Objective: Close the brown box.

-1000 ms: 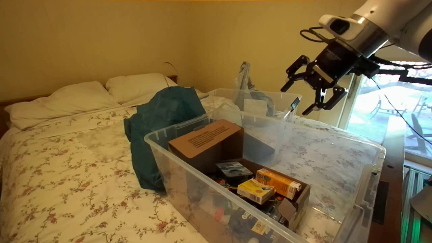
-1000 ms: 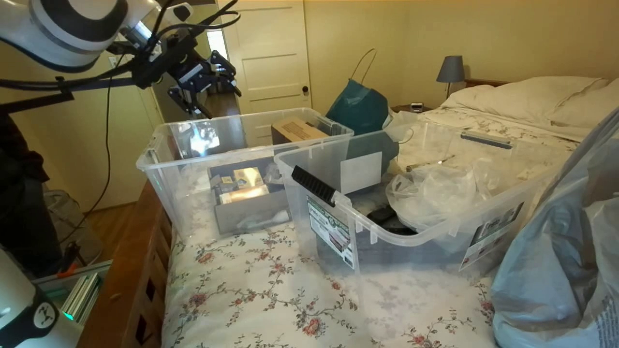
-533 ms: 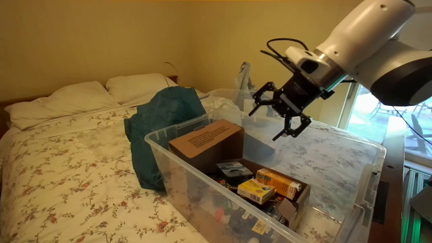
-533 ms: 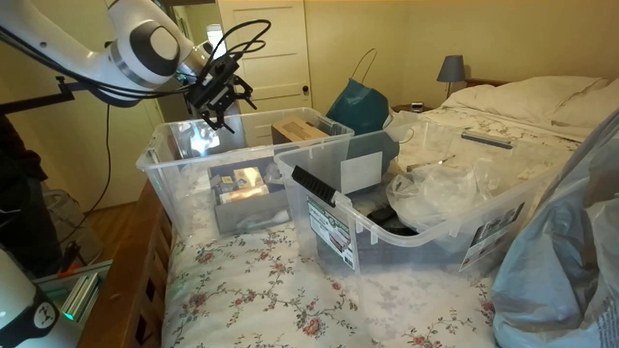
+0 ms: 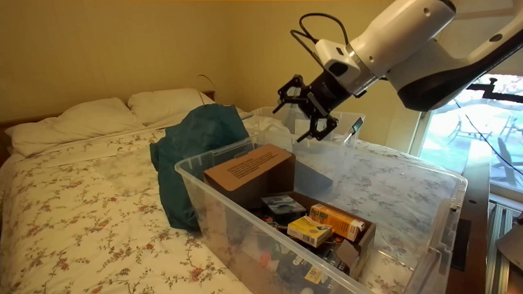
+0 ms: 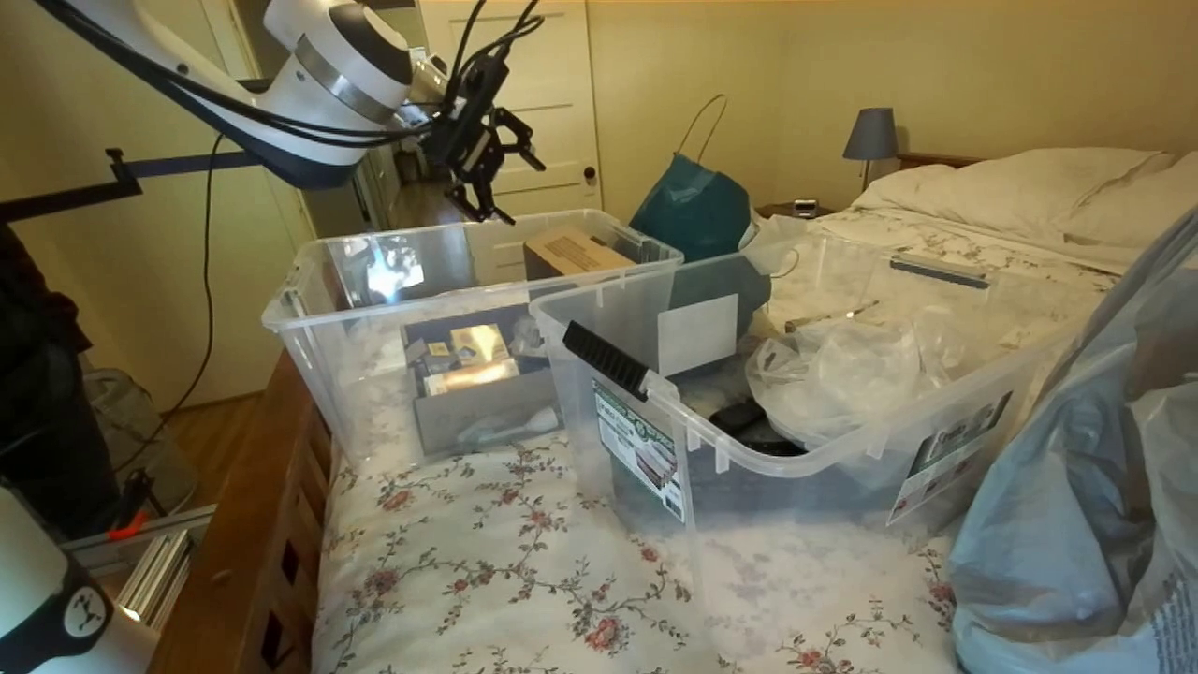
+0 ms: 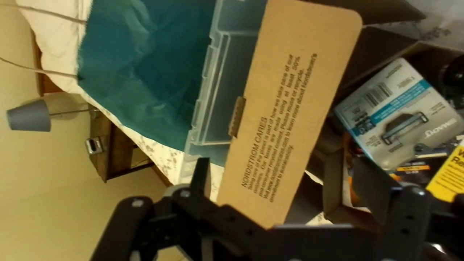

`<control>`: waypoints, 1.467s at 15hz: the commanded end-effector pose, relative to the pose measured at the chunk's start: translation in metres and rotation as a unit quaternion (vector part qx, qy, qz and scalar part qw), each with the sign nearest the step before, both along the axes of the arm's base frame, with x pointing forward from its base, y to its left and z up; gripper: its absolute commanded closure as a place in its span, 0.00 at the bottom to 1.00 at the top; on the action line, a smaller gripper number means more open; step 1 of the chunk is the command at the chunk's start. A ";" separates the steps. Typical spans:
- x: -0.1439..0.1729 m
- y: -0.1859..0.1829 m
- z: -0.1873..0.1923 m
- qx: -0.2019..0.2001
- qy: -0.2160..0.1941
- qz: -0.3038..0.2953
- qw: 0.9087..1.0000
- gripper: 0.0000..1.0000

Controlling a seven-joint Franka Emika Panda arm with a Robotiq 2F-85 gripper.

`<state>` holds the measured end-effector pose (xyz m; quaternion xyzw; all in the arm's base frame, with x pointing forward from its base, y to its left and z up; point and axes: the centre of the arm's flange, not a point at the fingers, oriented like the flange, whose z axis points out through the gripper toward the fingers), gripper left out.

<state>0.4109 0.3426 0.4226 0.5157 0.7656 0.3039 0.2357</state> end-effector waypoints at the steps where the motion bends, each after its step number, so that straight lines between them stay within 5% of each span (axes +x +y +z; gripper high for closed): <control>1: -0.004 0.007 -0.009 -0.003 0.010 0.006 1.000 0.00; 5: 0.003 0.011 -0.039 0.055 -0.005 -0.050 0.997 0.00; 10: 0.020 0.001 -0.048 0.120 -0.039 -0.140 0.982 0.00; 15: 0.006 0.008 -0.073 0.089 -0.075 -0.119 0.986 0.00; 22: -0.016 0.028 -0.139 0.039 -0.058 -0.057 0.996 0.00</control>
